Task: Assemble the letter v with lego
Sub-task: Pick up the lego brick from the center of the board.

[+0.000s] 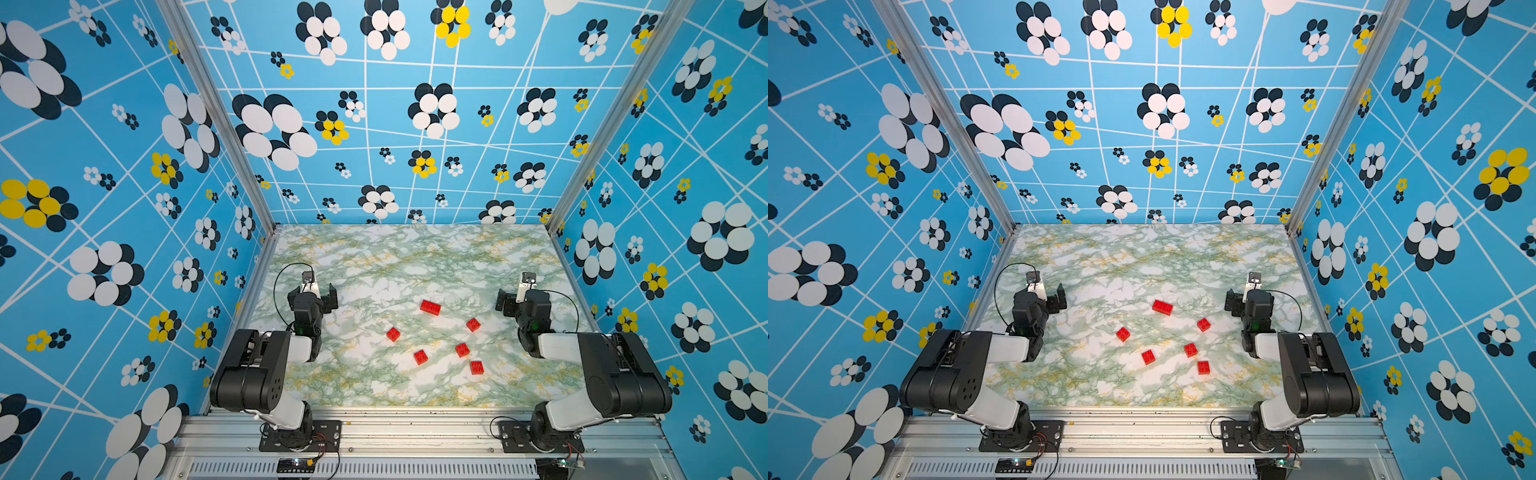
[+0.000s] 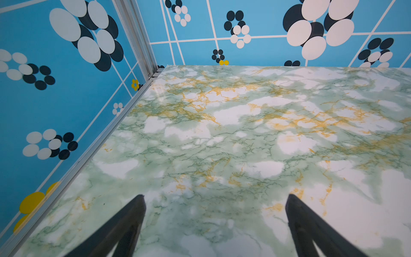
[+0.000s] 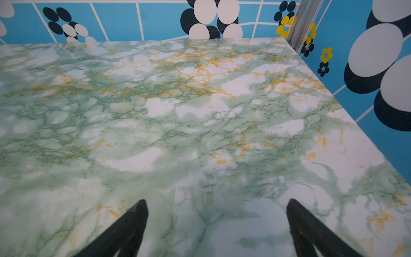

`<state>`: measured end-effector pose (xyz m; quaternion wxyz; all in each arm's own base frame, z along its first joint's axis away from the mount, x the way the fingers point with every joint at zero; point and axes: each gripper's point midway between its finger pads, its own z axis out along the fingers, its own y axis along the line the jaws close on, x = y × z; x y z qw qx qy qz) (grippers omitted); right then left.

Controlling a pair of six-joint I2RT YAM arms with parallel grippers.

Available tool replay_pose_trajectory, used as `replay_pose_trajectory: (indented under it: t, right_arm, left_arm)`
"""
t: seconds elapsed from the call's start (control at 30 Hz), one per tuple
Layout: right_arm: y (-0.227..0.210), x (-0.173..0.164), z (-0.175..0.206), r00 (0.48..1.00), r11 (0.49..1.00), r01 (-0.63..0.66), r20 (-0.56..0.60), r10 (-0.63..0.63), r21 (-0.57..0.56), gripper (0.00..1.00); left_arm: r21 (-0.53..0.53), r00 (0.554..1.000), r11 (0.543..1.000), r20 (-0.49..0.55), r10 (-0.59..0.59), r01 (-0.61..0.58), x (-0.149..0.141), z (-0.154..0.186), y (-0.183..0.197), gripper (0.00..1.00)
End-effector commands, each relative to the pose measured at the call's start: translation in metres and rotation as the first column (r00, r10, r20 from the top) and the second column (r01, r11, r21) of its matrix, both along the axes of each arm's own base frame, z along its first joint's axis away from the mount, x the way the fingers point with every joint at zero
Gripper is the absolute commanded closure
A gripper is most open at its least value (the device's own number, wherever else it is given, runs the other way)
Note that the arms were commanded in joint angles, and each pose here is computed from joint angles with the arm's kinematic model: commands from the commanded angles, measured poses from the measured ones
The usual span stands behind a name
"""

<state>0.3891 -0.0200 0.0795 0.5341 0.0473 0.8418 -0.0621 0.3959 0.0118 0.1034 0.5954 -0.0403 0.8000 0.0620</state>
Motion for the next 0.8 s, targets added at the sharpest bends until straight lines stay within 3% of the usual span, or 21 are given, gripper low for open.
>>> replay_pose_trajectory:
  t: [0.0,0.23,0.4,0.57,0.77]
  right_arm:
    - [-0.001,0.006,0.013,0.999,1.0,0.002,0.042,-0.003,0.012,0.01]
    - [-0.006,0.008,0.026,0.998,0.999,0.036,0.046,-0.036,0.0,0.01]
    - [0.005,-0.009,0.056,0.95,0.996,0.053,-0.303,-0.074,-0.077,0.01]
    - [0.055,-0.07,0.059,0.812,0.999,-0.046,-0.583,0.02,-0.03,0.07]
    - [0.108,-0.11,0.026,0.606,0.967,-0.251,-0.771,0.196,0.049,0.24]
  left_arm:
    - [-0.005,1.0,1.0,0.0,0.013,-0.013,-0.002,-0.003,0.001,0.01]
    - [-0.005,1.0,1.0,0.006,0.007,-0.007,-0.002,0.0,0.001,0.01]
    - [0.03,0.999,0.999,-0.028,0.042,-0.041,-0.007,0.055,-0.001,0.01]
    - [-0.073,0.986,0.993,-0.149,0.078,-0.09,-0.03,0.096,-0.019,0.01]
    - [-0.231,0.958,0.973,-0.273,-0.084,0.019,-0.061,0.076,-0.085,0.0]
